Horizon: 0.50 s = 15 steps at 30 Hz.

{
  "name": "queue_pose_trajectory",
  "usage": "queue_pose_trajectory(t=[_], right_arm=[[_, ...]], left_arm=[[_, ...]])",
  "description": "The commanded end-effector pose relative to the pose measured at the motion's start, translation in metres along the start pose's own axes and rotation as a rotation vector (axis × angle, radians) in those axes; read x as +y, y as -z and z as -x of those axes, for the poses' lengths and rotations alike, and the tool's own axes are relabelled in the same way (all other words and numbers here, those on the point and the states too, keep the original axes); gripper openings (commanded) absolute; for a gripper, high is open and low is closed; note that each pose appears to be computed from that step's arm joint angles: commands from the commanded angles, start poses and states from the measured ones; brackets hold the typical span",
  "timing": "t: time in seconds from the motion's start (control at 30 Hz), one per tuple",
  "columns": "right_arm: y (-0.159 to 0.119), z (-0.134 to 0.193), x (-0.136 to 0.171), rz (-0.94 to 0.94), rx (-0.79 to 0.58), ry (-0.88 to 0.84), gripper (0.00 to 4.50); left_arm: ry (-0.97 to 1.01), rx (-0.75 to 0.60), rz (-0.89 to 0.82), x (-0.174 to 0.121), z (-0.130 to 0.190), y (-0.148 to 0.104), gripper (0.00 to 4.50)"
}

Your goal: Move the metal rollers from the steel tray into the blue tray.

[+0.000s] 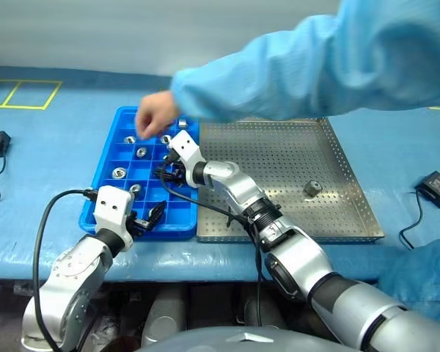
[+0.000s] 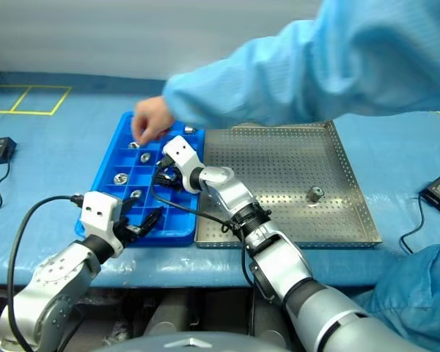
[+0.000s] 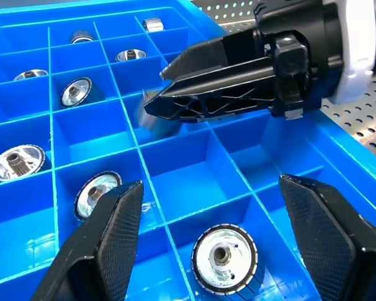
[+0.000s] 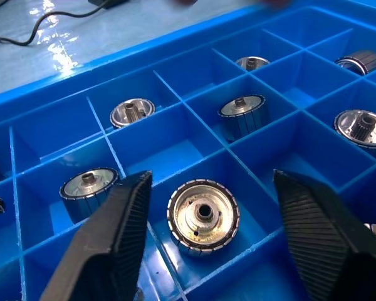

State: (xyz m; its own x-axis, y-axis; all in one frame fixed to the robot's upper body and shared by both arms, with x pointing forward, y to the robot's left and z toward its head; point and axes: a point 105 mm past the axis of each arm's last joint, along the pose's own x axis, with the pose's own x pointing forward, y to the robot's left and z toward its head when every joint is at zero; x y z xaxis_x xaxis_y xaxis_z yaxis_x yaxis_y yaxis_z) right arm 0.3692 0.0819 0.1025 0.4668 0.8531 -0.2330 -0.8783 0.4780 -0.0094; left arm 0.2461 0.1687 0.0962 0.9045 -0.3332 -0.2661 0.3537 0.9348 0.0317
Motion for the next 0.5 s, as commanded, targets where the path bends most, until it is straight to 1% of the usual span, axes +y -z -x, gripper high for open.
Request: queue_pose_trajectory(t=[0.03,0.17,0.23,0.33,0.4,0.5], right_arm=[[-0.020,0.005,0.005,0.036,-0.089,-0.017,3.63],[-0.027,0.025,0.004,0.020,-0.135,0.012,3.63],[-0.026,0.041,0.004,0.040,-0.129,0.033,3.63],[-0.023,0.072,-0.003,0.043,-0.119,0.110,3.63],[-0.022,0.098,-0.015,0.027,-0.116,0.209,3.63],[-0.012,0.133,-0.034,0.030,-0.071,0.387,3.63]], left_arm=[[0.027,-0.053,-0.022,-0.008,-0.001,-0.014,3.76],[0.071,-0.065,-0.018,-0.015,-0.009,-0.016,3.76],[0.095,-0.075,-0.015,-0.019,-0.013,-0.019,3.76],[0.123,-0.086,-0.009,-0.024,-0.020,-0.021,3.76],[0.144,-0.095,-0.009,-0.027,-0.026,-0.022,3.76],[0.173,-0.110,-0.005,-0.031,-0.032,-0.025,3.76]])
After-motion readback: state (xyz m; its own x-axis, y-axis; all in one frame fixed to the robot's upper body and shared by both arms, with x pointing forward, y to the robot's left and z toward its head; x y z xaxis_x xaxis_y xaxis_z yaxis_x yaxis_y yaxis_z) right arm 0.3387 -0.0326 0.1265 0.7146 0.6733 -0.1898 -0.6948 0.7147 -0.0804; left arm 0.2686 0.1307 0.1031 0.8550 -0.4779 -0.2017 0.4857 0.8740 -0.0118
